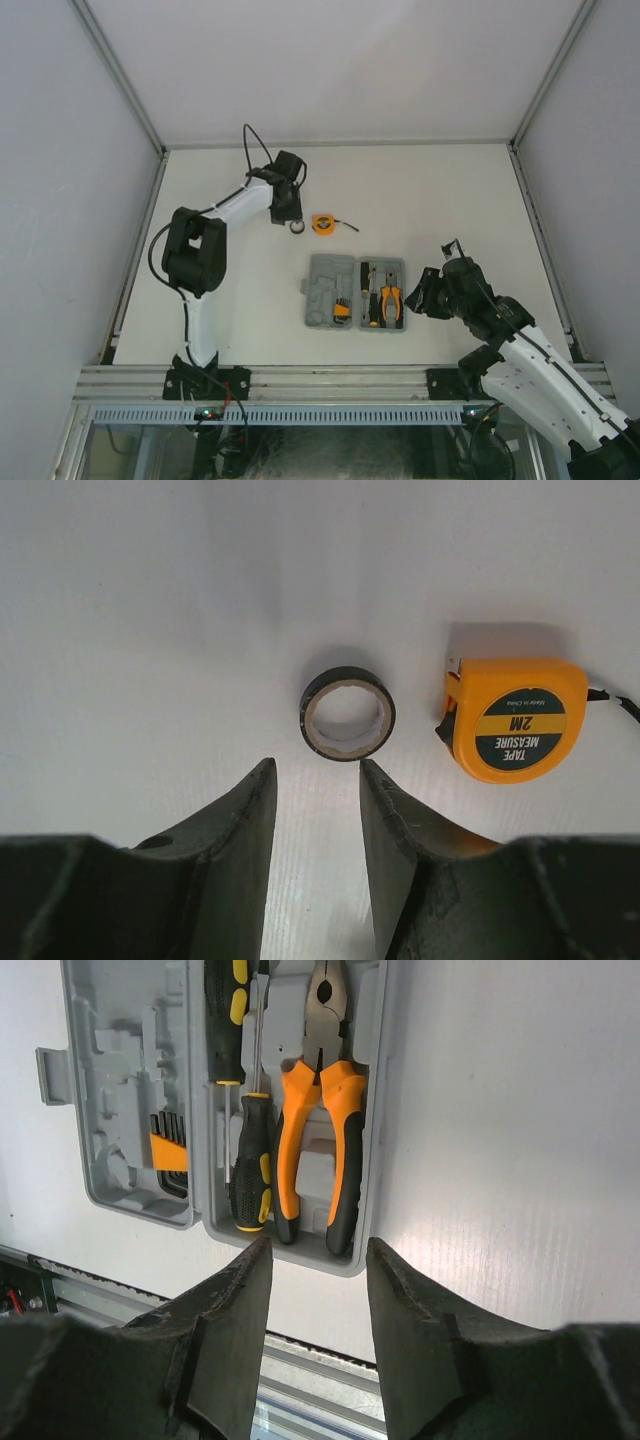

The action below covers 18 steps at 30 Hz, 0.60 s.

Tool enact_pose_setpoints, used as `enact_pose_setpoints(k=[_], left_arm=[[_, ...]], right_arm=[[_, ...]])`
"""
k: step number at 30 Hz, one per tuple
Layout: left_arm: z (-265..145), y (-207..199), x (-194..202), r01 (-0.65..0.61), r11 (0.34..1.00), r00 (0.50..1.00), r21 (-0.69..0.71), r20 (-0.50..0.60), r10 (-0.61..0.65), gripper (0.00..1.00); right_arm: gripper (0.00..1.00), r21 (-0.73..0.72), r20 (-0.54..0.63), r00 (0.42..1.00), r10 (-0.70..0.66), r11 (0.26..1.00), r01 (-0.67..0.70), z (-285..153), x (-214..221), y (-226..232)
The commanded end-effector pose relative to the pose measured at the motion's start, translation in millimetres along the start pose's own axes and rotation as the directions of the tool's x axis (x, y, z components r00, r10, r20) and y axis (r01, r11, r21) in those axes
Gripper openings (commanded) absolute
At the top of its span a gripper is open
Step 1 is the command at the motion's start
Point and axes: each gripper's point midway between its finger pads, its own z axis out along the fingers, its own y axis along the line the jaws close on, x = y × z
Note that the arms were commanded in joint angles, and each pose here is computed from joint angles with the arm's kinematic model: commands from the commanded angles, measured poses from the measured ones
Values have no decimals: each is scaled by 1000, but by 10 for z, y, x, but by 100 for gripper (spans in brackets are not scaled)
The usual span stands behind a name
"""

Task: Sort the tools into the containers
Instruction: Pick up the engineering item from the center of the board.

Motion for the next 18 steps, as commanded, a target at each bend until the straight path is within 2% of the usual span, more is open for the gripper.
enact_pose_setpoints(k=[1, 18], left_arm=[[1, -59, -114, -6, 1000, 1000, 8, -1, 6, 43], [192, -22, -8, 13, 1000, 997, 0, -81, -13, 40]], right_arm=[[43, -24, 44, 999, 1, 1000, 0, -64, -149, 95], [43, -25, 44, 999, -1, 1000, 2, -67, -147, 95]])
